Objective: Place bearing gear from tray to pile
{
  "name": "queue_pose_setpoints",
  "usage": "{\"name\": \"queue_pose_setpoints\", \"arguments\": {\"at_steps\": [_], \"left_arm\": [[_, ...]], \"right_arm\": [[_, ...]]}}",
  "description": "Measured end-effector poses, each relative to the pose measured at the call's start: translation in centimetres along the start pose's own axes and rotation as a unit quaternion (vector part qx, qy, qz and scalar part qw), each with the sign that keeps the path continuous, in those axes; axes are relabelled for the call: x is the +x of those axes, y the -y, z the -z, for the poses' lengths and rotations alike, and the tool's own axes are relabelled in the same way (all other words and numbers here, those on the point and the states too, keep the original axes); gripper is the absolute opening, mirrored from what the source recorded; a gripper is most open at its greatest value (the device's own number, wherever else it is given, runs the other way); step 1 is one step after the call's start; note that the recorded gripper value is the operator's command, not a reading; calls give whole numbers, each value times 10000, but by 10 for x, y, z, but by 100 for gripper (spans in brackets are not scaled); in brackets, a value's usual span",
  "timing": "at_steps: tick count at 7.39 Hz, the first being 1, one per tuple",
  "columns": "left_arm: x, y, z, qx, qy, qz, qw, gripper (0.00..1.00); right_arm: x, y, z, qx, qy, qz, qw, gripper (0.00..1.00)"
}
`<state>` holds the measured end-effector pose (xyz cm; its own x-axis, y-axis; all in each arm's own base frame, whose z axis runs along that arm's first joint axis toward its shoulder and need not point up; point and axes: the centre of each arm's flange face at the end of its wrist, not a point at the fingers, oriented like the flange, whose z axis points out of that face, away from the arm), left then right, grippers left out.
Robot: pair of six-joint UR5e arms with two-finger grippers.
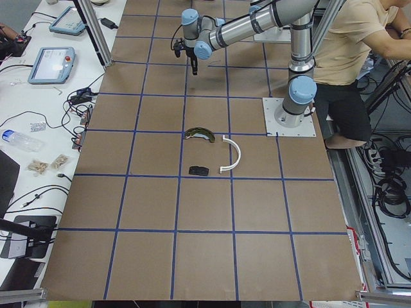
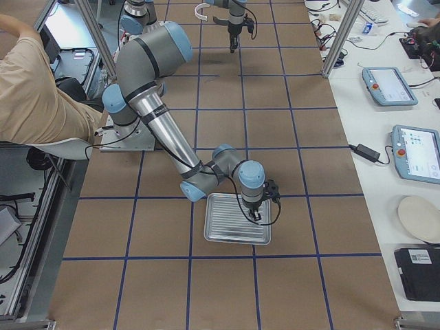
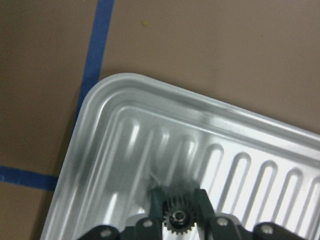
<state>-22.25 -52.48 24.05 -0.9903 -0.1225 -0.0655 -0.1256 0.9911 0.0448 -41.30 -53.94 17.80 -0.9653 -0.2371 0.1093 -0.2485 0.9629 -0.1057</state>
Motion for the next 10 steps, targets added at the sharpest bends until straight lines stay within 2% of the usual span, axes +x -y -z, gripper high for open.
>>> {"name": "queue_pose_setpoints", "arguments": {"at_steps": [1,2,3,4,6,8,10], "left_arm": [[-46,19,11,22,19,-12,10000,0],[-90,33,16,-2,76,-138,9999,0],[-137,42,18,-76,220,-192,9995,0],[-183,49,16,-181,361,-206,9990,0],[-274,55,7,-408,369,-513,9972,0],[-358,51,-7,-620,220,-759,9949,0],[-408,42,-26,-797,54,-750,9940,0]], "right_arm": [[-1,2,7,14,-41,-43,10000,8],[-8,11,29,81,-150,-77,9998,6],[-27,30,60,118,-243,-60,9996,5],[-55,52,84,46,-213,-65,9997,5],[-135,105,99,-95,80,296,9995,5],[-240,165,108,-39,308,968,9948,4],[-381,198,115,-90,470,1011,9937,3]]}}
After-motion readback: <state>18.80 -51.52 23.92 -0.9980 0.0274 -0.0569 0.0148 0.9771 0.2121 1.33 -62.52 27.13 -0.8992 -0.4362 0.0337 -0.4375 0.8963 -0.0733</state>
